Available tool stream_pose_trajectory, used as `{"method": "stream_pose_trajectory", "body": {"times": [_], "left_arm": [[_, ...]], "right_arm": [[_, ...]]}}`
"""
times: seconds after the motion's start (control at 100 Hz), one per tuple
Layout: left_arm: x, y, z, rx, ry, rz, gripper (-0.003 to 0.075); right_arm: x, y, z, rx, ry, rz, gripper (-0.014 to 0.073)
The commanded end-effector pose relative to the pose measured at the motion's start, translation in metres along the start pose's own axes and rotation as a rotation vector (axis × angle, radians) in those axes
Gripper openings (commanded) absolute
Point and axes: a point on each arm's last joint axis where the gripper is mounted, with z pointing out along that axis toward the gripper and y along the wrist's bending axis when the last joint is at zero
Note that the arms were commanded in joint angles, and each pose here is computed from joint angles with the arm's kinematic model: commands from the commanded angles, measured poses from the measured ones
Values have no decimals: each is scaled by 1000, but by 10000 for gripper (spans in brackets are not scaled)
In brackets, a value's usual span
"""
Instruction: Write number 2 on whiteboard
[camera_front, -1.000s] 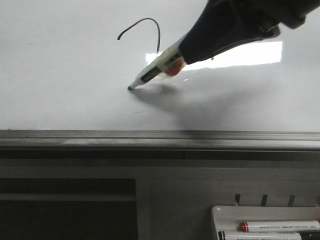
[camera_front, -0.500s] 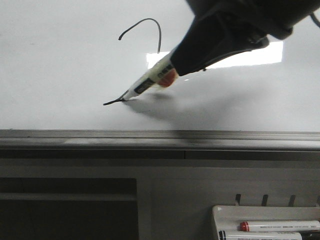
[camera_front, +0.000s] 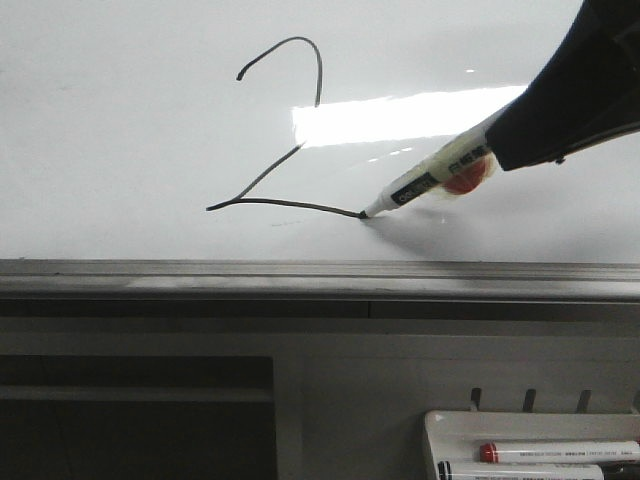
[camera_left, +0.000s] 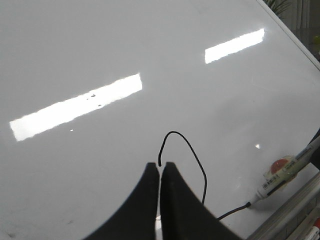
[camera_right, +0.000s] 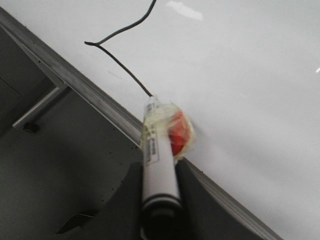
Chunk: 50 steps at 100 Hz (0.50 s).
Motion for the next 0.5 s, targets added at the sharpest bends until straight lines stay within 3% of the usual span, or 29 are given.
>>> {"method": "stream_pose_trajectory", "body": {"times": [0.0,0.24,0.31,0.41,0.49], "left_arm": [[-15,2,0,-13,-98,-21,-20],[-16,-1,0,17,-103,82,1],[-15,-1,1,21,-99,86,83],[-12,-3,4,39,-78,136,278],[-8,-7,11,75,-57,210,391]], "right_arm": [[-10,-7,-5,76,-77,-48,-59],[-32,29,-25,-50,-155,-171,-59],[-40,38,-25,-83,-144,-226,-59],[-52,47,-21,-107,-135,-295,-59],[-60,53,-16,-123,-131,-324,-59]]}}
